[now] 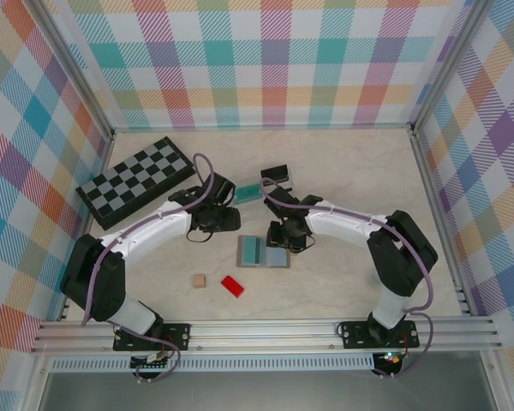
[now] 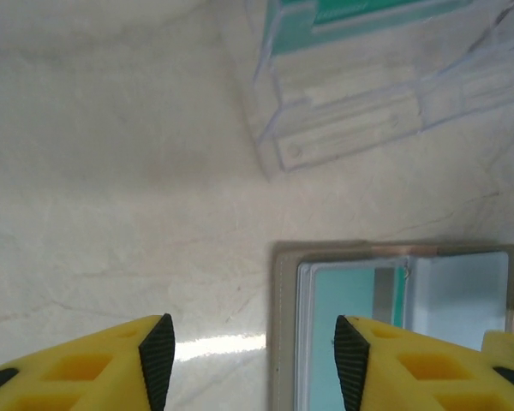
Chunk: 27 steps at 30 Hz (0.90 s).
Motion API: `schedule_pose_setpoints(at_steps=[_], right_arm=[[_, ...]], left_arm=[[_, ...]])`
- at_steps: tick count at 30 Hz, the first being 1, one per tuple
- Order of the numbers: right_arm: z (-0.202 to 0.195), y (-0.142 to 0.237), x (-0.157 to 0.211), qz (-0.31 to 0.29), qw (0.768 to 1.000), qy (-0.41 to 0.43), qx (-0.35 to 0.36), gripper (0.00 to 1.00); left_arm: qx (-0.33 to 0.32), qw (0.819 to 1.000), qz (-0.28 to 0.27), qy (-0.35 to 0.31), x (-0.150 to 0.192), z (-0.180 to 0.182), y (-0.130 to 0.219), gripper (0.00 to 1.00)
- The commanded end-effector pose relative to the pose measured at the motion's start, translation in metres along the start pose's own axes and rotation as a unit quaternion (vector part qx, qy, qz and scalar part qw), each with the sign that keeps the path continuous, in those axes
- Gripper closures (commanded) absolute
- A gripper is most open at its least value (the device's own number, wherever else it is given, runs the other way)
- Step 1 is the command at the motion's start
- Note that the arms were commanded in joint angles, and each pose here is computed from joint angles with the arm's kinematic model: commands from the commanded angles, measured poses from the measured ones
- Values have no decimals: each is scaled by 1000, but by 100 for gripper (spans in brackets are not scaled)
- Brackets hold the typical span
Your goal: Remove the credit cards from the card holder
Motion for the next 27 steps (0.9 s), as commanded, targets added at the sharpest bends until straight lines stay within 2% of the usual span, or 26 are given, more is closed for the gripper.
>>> schedule_pose_setpoints(at_steps=[1,8,14,20,24,27], right_arm=[[-5,-1,-5,-7,999,-19,42,55],[-3,-15,-9,10,998,-21,50,54],[0,-21,-9,19,999,-13,45,57],[0,-23,-7,22,999,-8,35,65],[3,-23,-8,21,1000,-1,20,75],[6,-21,-9,19,1000,4,7,80]], left_arm=[[60,997,15,47,7,-5,-1,50],[103,988,76,86,29,-3,-26,59],[90,986,106,93,41,0,-43,69],[64,986,119,94,49,6,-58,76],[48,987,125,94,53,9,-68,80],[46,986,132,94,56,10,-74,83]])
Point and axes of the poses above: each hand's point on the last joint's axis, 136 mm out from that joint toward the fingers, its own y axis back along the fingers, its own z axis along the line the jaws close on, x = y × z, the point moved 8 cm from there along y, back along the fingers, and after that the axes turned 13 degrees about y, right-handed, at the moved point
